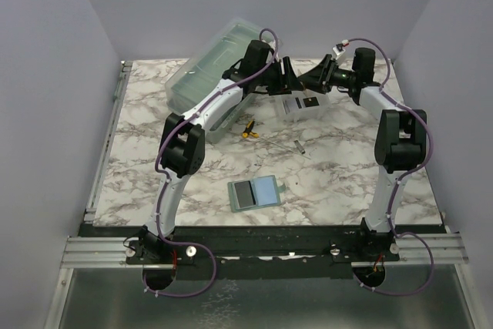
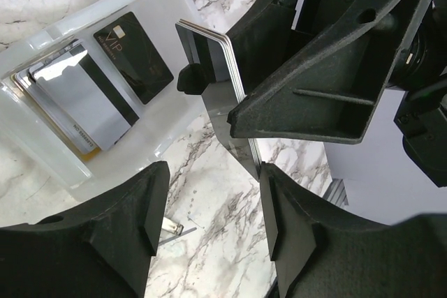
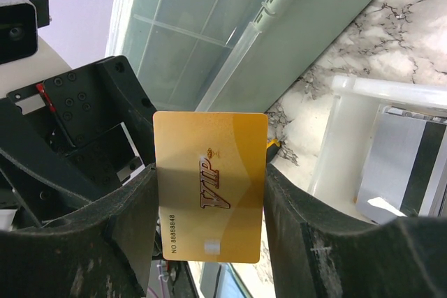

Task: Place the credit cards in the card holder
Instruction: Place the credit card in the storage box.

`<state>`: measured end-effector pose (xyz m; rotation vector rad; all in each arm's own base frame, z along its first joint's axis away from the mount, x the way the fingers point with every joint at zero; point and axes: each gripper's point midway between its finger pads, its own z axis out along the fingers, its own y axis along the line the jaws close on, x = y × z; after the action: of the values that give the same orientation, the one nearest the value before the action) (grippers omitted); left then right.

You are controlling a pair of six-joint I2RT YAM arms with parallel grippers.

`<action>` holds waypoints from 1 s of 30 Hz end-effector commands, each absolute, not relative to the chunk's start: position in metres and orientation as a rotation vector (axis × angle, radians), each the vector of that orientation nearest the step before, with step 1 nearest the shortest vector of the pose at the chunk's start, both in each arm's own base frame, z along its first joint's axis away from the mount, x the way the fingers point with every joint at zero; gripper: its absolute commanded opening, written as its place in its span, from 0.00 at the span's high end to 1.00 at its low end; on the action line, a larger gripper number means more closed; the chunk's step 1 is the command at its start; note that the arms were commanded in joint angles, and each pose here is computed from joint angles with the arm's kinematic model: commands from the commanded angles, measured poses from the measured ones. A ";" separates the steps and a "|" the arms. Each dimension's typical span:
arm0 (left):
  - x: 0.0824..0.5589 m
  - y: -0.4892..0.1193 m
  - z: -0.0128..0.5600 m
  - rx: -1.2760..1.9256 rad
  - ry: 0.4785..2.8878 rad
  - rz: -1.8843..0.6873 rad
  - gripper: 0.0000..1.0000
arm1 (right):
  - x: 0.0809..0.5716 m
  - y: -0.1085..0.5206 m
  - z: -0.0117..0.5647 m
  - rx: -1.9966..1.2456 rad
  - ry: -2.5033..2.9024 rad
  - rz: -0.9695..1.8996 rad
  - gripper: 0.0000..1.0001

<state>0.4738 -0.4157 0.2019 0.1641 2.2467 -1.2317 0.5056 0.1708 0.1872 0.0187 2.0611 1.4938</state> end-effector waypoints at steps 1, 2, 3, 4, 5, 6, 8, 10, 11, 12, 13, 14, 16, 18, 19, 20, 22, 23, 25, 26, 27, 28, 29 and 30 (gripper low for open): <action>0.483 -0.413 0.192 0.150 2.252 -1.229 0.42 | 0.501 0.173 0.183 -0.007 2.056 1.568 0.90; 0.483 -0.413 0.192 0.150 2.252 -1.229 0.43 | 0.501 0.173 0.182 -0.005 2.057 1.574 0.91; 0.484 -0.413 0.192 0.150 2.251 -1.229 0.44 | 0.503 0.166 0.182 0.011 2.051 1.571 0.91; 0.484 -0.413 0.191 0.149 2.252 -1.228 0.45 | 0.505 0.162 0.181 0.021 2.049 1.572 0.91; 0.485 -0.413 0.190 0.148 2.252 -1.227 0.46 | 0.505 0.161 0.181 0.023 2.047 1.574 0.91; 0.486 -0.413 0.189 0.147 2.253 -1.225 0.47 | 0.505 0.160 0.180 0.026 2.046 1.577 0.91; 0.487 -0.412 0.188 0.146 2.254 -1.222 0.47 | 0.505 0.158 0.180 0.031 2.042 1.584 0.92; 0.487 -0.412 0.188 0.148 2.252 -1.222 0.46 | 0.506 0.157 0.180 0.034 2.039 1.592 0.92; 0.488 -0.412 0.188 0.149 2.252 -1.221 0.45 | 0.506 0.156 0.180 0.035 2.037 1.596 0.92; 0.488 -0.412 0.187 0.149 2.252 -1.221 0.45 | 0.505 0.156 0.179 0.034 2.038 1.599 0.93; 0.489 -0.413 0.187 0.150 2.251 -1.224 0.44 | 0.505 0.156 0.180 0.032 2.035 1.600 0.93; 0.489 -0.414 0.187 0.152 2.252 -1.227 0.44 | 0.505 0.155 0.180 0.033 2.035 1.601 0.93; 0.490 -0.414 0.184 0.149 2.254 -1.228 0.44 | 0.505 0.155 0.180 0.033 2.035 1.602 0.93; 0.492 -0.416 0.182 0.146 2.255 -1.231 0.44 | 0.506 0.155 0.177 0.043 2.039 1.599 0.93; 0.494 -0.417 0.180 0.141 2.257 -1.232 0.44 | 0.508 0.154 0.174 0.051 2.041 1.592 0.93; 0.495 -0.417 0.178 0.132 2.259 -1.229 0.44 | 0.510 0.153 0.172 0.060 2.042 1.584 0.93; 0.499 -0.419 0.176 0.123 2.258 -1.233 0.44 | 0.515 0.152 0.165 0.079 2.055 1.573 0.93; 0.499 -0.420 0.176 0.127 2.258 -1.242 0.44 | 0.517 0.152 0.163 0.080 2.062 1.575 0.94; 0.498 -0.421 0.178 0.132 2.255 -1.251 0.43 | 0.522 0.151 0.160 0.095 2.083 1.537 0.94; 0.497 -0.421 0.179 0.139 2.254 -1.253 0.42 | 0.524 0.148 0.158 0.104 2.099 1.502 0.94; 0.495 -0.420 0.182 0.148 2.250 -1.253 0.41 | 0.524 0.147 0.157 0.106 2.114 1.476 0.94; 0.493 -0.419 0.184 0.159 2.246 -1.252 0.40 | 0.525 0.145 0.157 0.100 2.121 1.454 0.94; 0.492 -0.418 0.186 0.170 2.243 -1.251 0.37 | 0.525 0.144 0.157 0.103 2.131 1.440 0.94; 0.489 -0.418 0.189 0.185 2.239 -1.257 0.35 | 0.525 0.144 0.157 0.103 2.131 1.426 0.94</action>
<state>0.4964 -0.4159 0.1719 0.1230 2.2730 -1.2240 0.5178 0.1525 0.1570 0.1087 2.1069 1.5232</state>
